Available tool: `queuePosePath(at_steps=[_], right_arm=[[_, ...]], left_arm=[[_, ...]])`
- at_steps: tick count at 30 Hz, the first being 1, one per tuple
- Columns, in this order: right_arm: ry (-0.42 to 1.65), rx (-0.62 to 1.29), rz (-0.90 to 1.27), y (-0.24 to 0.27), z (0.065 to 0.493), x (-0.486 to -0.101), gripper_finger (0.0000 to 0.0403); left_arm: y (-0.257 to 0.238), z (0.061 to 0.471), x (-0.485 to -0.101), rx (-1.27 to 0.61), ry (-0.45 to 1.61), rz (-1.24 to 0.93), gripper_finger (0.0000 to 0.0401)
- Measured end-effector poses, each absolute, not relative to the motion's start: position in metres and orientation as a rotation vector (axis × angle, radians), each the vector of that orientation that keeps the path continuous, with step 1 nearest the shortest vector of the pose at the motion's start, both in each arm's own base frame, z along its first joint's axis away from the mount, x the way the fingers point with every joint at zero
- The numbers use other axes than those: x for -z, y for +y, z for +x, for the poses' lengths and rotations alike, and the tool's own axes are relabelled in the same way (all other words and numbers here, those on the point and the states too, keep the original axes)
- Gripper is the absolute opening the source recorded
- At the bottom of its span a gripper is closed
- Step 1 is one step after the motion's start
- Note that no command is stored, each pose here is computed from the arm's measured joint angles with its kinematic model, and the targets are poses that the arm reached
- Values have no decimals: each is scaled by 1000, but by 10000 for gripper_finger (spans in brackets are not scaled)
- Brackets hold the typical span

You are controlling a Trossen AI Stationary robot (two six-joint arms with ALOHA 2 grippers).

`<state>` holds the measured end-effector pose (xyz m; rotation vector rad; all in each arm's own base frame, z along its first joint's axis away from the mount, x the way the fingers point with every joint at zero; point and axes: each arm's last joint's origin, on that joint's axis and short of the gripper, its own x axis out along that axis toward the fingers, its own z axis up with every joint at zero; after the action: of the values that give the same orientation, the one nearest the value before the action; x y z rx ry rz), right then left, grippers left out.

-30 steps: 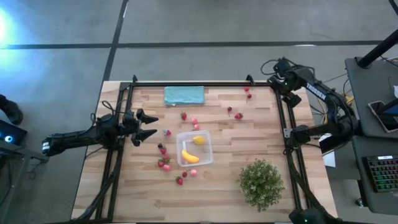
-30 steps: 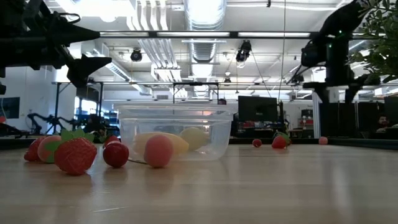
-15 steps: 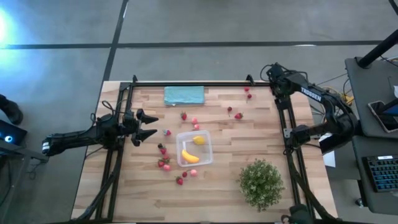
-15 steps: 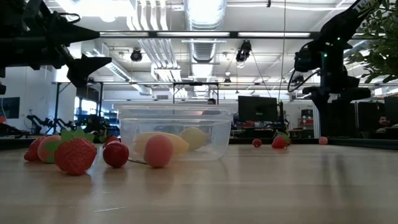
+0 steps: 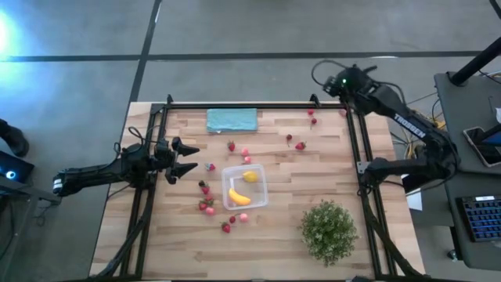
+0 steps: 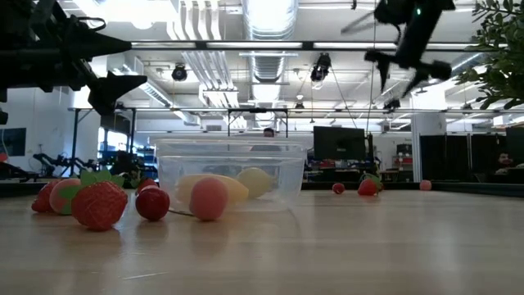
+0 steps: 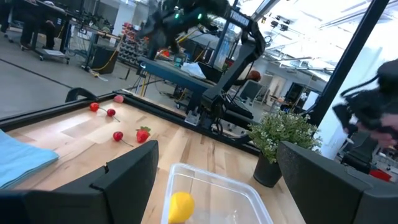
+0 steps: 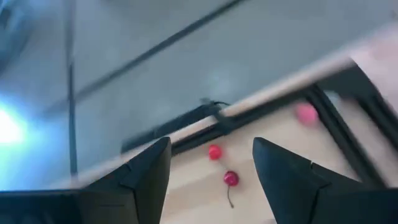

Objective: Pick and placing Produce into tupperware
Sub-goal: Put the pink peach into the transparent bin

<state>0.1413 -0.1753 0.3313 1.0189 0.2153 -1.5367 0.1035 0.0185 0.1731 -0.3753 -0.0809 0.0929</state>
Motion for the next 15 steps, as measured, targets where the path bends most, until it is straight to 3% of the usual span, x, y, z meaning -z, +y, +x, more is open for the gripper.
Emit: queuePosePath(at_steps=[9, 15], right_arm=[[624, 1328, 708, -185, 161, -398, 219], [956, 1268, 636, -217, 194, -403, 219]], left_arm=[[18, 104, -173, -93, -81, -375, 314], [18, 103, -173, -93, -82, -375, 314]])
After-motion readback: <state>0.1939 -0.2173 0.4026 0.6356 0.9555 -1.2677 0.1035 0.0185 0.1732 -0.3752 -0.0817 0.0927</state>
